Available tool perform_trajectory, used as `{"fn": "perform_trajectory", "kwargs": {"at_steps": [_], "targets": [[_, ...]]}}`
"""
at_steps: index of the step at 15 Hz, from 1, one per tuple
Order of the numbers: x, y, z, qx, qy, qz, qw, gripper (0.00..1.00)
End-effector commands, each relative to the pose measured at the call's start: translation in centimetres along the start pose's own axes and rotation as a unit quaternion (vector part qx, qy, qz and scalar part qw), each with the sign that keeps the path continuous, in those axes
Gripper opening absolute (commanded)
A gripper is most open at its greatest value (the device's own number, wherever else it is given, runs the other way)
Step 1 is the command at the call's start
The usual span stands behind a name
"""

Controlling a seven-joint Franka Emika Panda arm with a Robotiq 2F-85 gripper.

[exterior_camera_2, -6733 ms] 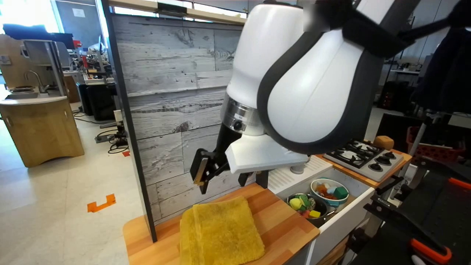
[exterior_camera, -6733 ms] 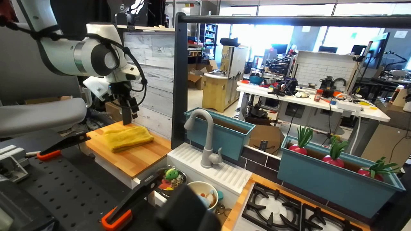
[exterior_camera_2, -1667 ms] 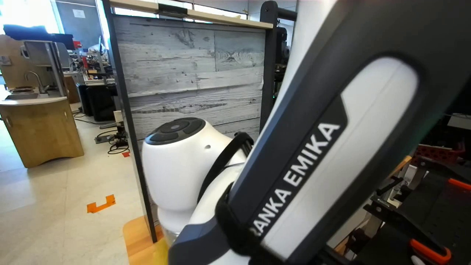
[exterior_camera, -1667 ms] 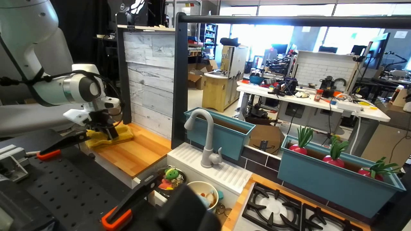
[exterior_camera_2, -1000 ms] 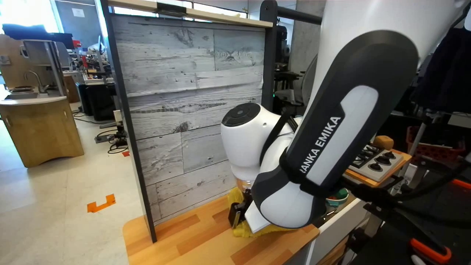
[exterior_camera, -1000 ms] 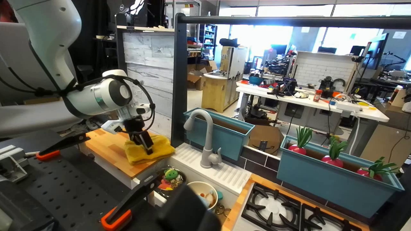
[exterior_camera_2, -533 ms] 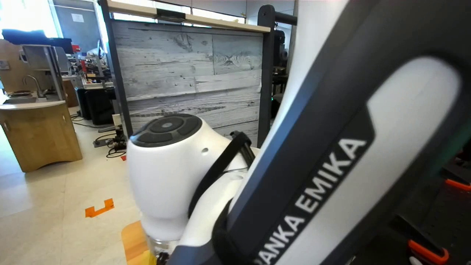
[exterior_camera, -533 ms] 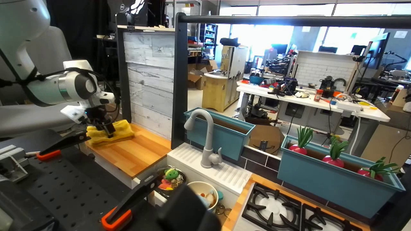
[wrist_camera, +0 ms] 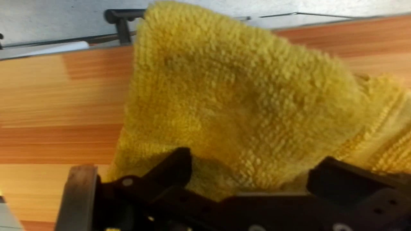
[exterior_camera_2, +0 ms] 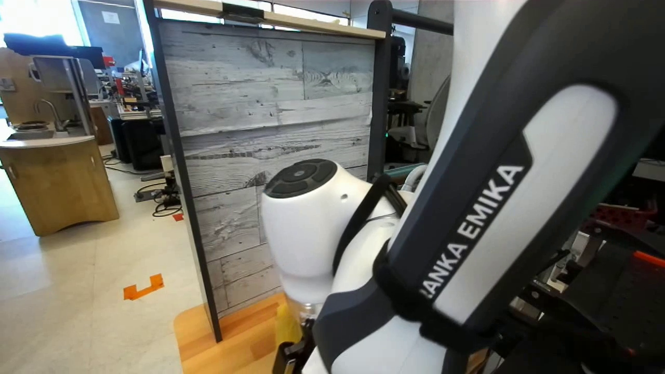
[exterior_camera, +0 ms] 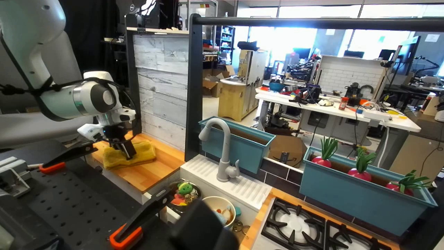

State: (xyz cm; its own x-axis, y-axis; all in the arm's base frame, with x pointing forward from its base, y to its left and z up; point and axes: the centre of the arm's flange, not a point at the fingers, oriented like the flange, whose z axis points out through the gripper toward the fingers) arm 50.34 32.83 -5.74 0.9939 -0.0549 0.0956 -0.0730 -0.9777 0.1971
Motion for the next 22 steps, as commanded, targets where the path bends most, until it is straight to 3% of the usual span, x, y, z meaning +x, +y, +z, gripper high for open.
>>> {"fn": "perform_trajectory", "kwargs": {"at_steps": [1, 3, 8, 10, 12, 16, 22], "targets": [[-1.1, 5.2, 2.1, -0.053, -0.014, 0.004, 0.9985, 1.0], [-1.6, 2.6, 2.6, -0.032, -0.005, 0.001, 0.9995, 1.0], [-3.7, -9.7, -1.0, 0.074, 0.011, -0.01, 0.9971, 1.0], [-4.3, -12.3, -1.4, 0.097, 0.018, -0.004, 0.9952, 1.0], [-4.2, -10.4, 0.0, 0.076, 0.005, 0.028, 0.9967, 1.0], [-4.6, -2.1, 2.1, 0.019, -0.026, 0.105, 0.994, 1.0], [-4.6, 6.6, 4.4, -0.066, -0.049, 0.179, 0.9804, 1.0]]}}
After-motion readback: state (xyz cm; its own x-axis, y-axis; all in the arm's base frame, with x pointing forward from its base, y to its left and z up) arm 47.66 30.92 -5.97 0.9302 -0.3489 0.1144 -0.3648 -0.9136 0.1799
